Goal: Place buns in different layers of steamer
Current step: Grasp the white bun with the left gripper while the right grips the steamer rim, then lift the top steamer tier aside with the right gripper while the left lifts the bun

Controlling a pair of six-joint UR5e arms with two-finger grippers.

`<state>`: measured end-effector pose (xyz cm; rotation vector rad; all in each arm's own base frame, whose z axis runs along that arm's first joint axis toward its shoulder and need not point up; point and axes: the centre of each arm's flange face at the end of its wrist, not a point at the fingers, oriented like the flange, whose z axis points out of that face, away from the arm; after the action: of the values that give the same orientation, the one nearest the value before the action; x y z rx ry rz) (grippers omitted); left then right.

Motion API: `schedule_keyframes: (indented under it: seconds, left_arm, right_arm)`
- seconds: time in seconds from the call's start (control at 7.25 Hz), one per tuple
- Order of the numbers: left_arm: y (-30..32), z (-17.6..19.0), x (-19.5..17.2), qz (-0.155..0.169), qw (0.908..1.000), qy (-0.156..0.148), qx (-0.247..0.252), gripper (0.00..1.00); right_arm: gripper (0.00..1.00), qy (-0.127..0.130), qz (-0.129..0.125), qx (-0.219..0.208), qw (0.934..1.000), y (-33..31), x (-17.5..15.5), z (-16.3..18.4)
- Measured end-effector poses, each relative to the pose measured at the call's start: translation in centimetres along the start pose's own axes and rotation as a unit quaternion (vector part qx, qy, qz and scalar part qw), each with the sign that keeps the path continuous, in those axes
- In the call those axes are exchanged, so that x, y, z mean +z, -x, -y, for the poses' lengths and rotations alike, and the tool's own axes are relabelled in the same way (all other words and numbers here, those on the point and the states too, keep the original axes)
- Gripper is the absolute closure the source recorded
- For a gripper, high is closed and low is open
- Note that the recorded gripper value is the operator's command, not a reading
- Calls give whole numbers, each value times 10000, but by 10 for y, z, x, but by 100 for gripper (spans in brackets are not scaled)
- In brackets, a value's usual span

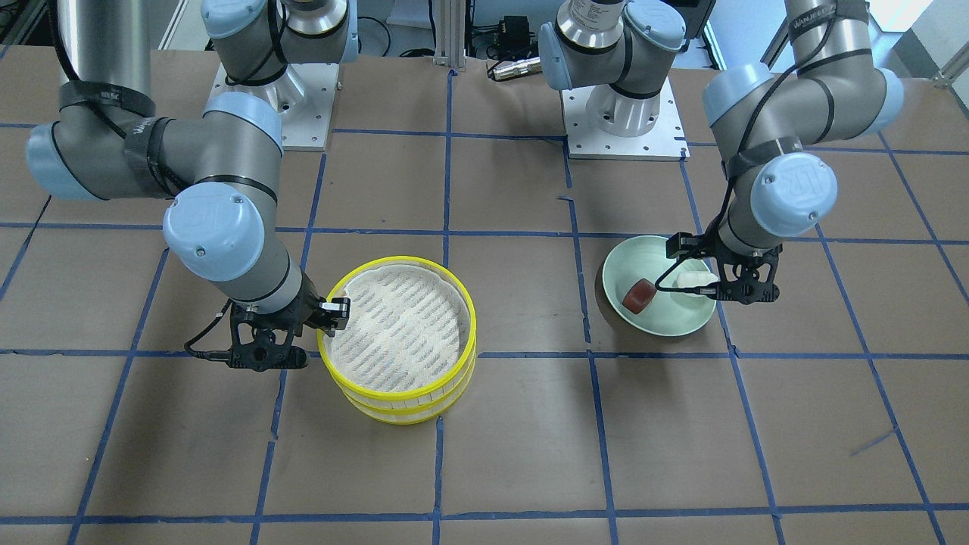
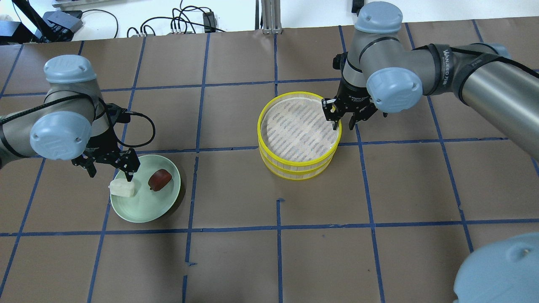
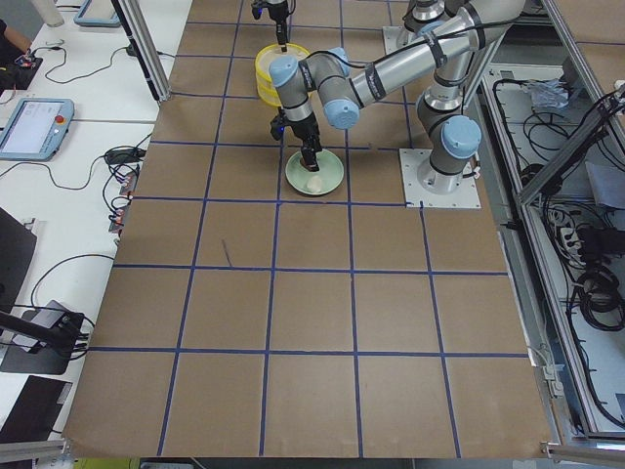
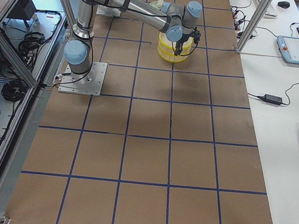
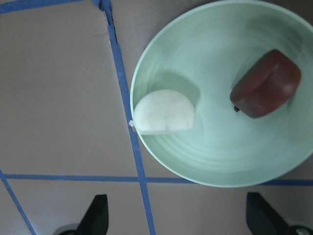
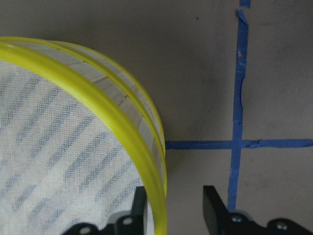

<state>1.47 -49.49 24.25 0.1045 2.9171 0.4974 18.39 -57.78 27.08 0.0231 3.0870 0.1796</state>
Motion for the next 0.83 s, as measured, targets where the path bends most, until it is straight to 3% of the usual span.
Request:
schedule_keyframes:
  seconds: [0.28,0.55,0.69,0.83]
  left_arm:
    - [-1,24,31,-35,9999,102,9,6]
    - [-1,31,44,-51,9998,168,24,34]
    - [-2,29,46,-49,9998,187,32,87]
    - [-2,27,46,-49,9998,194,33,99]
  right_arm:
    - [88,36,-5,23,10000,-1,-1,-2]
    - [90,41,-3,45,10000,-1,-13,-7]
    - [90,-37,4,13,10000,-8,-30,-8]
    - [90,-111,19,-42,9999,-33,-49,-3]
